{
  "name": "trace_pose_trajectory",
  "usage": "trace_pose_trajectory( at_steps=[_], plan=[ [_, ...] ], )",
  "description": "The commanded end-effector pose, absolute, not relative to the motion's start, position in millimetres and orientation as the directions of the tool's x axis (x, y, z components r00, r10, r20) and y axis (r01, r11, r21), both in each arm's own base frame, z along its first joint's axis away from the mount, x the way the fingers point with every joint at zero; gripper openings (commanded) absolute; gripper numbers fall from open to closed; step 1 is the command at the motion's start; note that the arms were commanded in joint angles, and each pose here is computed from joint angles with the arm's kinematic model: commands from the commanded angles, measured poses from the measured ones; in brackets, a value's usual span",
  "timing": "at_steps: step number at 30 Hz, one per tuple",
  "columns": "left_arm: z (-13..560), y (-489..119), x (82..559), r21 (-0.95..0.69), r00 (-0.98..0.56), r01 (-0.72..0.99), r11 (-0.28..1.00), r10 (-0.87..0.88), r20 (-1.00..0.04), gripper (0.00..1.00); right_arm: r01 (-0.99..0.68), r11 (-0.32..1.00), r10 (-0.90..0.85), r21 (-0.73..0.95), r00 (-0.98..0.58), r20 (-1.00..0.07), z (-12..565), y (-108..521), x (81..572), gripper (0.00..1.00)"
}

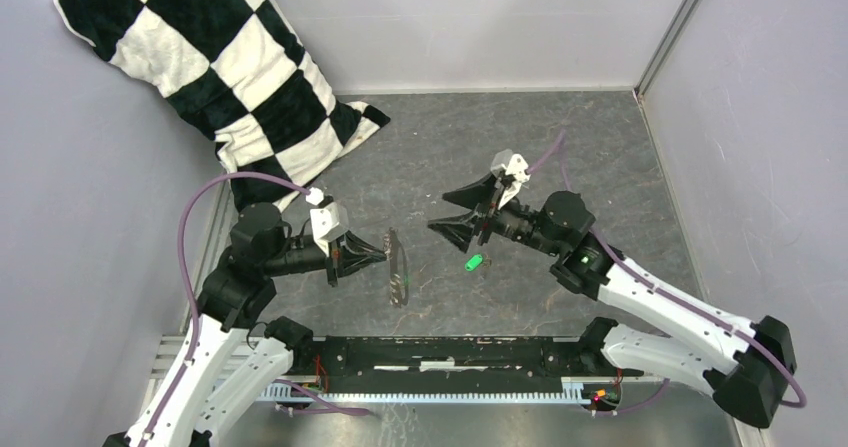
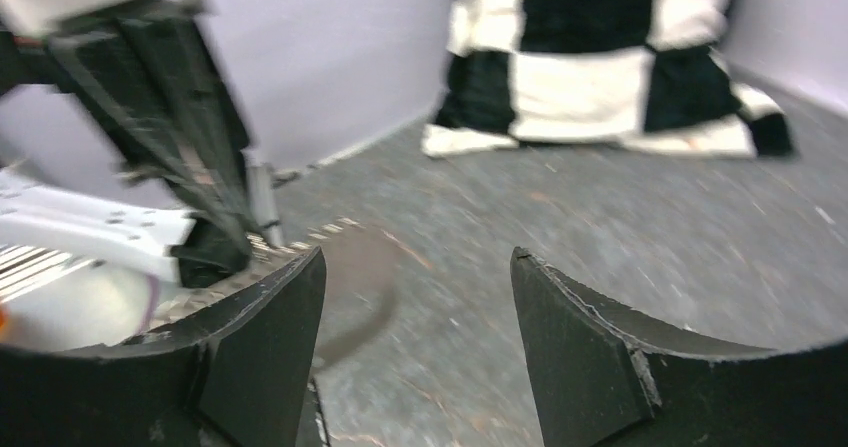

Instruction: Put the keys on the keyring

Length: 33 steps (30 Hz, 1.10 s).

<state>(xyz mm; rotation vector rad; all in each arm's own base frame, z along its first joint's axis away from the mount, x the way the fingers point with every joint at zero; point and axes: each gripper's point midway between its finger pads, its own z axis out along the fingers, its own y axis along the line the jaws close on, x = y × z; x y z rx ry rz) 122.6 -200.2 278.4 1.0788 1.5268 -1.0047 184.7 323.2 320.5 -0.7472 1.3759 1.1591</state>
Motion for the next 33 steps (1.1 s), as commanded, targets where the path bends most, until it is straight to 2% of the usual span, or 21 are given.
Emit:
trace_pose_trajectory(
  at_steps=[1,4,7,11,15,24,33],
  plan=[
    [280,-201,128,-0.062,-0.106,0.959,0.276,0.149,-0.983,0.02,-0.71,0.653,0.017,0.263,-0.334,-0.942,227,273,227,0.73],
    [275,-202,130,-0.073,-0.119,0.958,0.277,0.155,-0.981,0.02,-0.569,0.787,-0.056,0.239,-0.451,-0.891,162,236,232,0.68],
    [274,-203,132,-0.076,-0.121,0.955,0.286,0.142,-0.982,0.02,-0.487,0.848,-0.092,0.209,-0.524,-0.847,105,212,226,0.65],
    [273,-204,136,-0.08,-0.127,0.953,0.292,0.143,-0.982,0.02,-0.408,0.901,-0.13,0.145,-0.574,-0.808,59,192,228,0.64],
    [273,-204,135,-0.089,-0.136,0.953,0.288,0.146,-0.98,0.02,-0.423,0.896,-0.144,0.137,-0.567,-0.811,45,196,236,0.6],
    [273,-202,134,-0.089,-0.137,0.951,0.297,0.145,-0.98,0.02,-0.454,0.852,-0.061,0.26,-0.58,-0.812,43,208,250,0.5],
    [276,-201,135,-0.084,-0.134,0.949,0.305,0.146,-0.98,0.02,-0.488,0.809,-0.065,0.328,-0.629,-0.775,32,220,239,0.43]
  ],
)
